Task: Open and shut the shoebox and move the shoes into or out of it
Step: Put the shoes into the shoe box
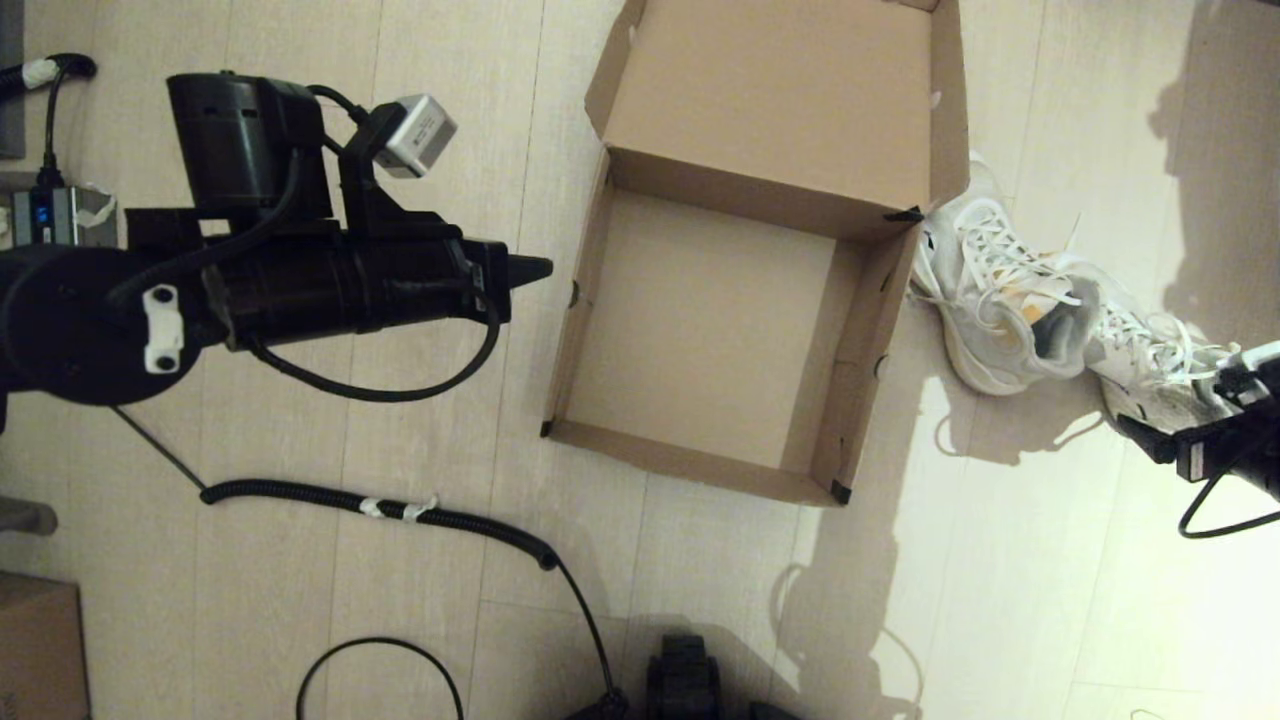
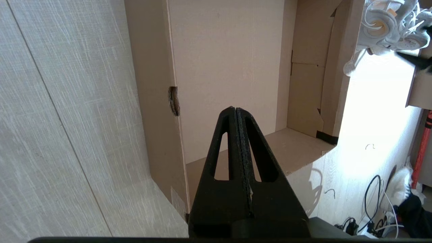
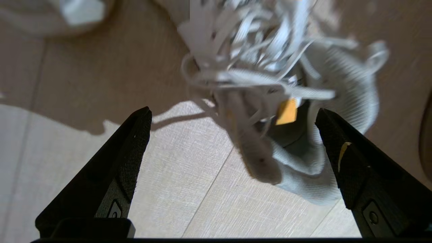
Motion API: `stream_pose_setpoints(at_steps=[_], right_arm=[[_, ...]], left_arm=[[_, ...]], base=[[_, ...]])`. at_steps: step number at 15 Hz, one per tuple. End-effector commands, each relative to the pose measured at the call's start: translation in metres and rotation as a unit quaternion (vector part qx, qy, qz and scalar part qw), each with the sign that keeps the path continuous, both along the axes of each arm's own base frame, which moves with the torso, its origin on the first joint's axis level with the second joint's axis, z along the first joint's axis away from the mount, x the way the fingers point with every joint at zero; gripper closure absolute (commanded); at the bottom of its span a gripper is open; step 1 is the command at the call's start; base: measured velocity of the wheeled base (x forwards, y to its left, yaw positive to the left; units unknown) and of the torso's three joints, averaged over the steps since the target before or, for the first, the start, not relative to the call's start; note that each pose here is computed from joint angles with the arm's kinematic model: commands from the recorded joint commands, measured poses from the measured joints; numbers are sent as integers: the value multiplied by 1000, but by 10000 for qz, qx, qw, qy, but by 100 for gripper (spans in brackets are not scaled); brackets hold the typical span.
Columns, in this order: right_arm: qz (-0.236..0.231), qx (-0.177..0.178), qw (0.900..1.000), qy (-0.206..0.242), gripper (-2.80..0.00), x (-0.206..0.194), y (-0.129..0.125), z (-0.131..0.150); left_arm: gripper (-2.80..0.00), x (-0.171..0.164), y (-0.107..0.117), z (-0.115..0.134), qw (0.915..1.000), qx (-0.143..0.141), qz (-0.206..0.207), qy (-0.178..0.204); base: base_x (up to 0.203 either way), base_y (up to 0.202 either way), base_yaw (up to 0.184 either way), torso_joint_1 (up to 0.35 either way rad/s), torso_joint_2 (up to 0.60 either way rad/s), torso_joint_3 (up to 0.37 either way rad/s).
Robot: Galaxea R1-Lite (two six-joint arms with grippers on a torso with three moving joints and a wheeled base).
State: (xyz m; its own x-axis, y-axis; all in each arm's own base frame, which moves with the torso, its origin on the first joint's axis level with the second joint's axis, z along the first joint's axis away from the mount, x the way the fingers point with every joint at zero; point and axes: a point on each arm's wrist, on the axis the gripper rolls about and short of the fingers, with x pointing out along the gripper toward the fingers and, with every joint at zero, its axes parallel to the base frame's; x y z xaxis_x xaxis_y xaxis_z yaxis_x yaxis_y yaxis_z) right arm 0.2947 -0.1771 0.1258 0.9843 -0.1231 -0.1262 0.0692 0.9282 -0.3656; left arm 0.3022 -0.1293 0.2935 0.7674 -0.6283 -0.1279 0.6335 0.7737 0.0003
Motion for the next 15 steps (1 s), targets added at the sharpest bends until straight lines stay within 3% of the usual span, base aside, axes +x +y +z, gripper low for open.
stream_pose_setpoints(at_steps=[1, 3, 5, 13, 14, 15], right_arm=[[3, -88, 9996, -275, -280, -14, 9, 34], [-49, 313, 9993, 189, -280, -23, 14, 29], [-102, 490, 9972, 553, -280, -20, 13, 3], [-105, 392, 9979, 502, -280, 0, -1, -33], [-98, 289, 9988, 375, 0, 6, -4, -35], [-102, 235, 9992, 293, 0, 8, -6, -33]], left_arm=[[0, 1, -1, -1, 10000, -1, -17, 5], [0, 3, -1, -2, 10000, 4, -18, 19], [0, 3, -1, -2, 10000, 8, -11, 29], [0, 3, -1, -2, 10000, 7, -11, 26], [0, 3, -1, -2, 10000, 7, -11, 26], [0, 3, -1, -2, 10000, 7, -11, 26]], base=[[0, 0, 0, 0, 0, 0], [0, 0, 0, 0, 0, 0], [0, 0, 0, 0, 0, 0], [0, 0, 0, 0, 0, 0], [0, 0, 0, 0, 0, 0], [0, 0, 0, 0, 0, 0]])
